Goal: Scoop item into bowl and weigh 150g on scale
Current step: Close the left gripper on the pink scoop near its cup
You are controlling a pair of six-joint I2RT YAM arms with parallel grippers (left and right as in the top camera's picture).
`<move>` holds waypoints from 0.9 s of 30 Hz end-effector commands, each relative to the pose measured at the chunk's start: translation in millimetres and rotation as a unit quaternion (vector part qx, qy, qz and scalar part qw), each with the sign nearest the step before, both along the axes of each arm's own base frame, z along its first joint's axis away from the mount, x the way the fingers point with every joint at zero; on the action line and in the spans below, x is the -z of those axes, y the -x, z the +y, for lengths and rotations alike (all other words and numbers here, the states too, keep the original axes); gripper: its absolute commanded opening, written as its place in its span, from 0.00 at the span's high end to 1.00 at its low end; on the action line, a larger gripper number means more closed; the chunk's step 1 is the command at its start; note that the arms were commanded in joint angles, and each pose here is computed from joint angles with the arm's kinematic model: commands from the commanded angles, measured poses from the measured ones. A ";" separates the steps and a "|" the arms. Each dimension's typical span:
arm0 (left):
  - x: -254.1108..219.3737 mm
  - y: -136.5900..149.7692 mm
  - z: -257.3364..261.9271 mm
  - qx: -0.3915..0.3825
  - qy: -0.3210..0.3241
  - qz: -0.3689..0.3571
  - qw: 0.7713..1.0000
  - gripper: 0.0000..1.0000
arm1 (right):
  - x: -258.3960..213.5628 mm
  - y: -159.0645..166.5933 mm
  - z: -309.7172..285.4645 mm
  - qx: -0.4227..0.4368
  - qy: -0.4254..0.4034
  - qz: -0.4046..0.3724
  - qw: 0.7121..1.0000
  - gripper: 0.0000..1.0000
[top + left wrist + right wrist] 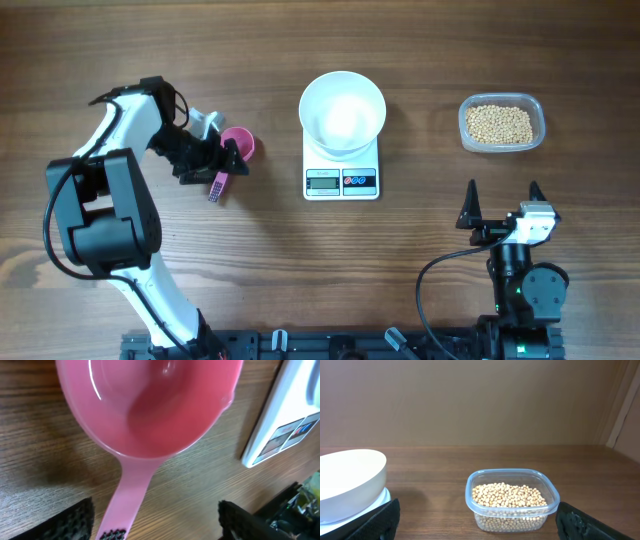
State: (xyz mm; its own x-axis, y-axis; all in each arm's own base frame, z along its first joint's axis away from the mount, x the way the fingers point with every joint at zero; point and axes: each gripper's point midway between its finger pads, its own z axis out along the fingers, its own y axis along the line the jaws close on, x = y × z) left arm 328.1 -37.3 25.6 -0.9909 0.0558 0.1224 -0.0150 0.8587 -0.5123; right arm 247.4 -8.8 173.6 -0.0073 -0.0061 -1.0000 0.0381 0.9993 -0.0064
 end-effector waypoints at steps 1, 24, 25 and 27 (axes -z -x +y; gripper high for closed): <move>10.1 8.0 3.0 0.003 -0.002 0.012 1.000 0.18 | -2.3 0.5 0.0 -0.001 0.009 -0.005 1.000 0.00; 12.4 0.8 4.0 0.002 -0.004 -0.004 1.000 0.63 | -2.3 0.5 0.0 -0.001 0.009 -0.005 1.000 0.00; 12.4 0.8 4.0 0.002 -0.004 -0.004 1.000 0.63 | -2.3 0.5 0.0 -0.001 0.009 -0.005 1.000 0.00; 12.5 0.7 4.1 0.002 -0.004 -0.005 1.000 0.63 | -2.3 0.5 0.0 -0.001 0.009 -0.005 1.000 0.00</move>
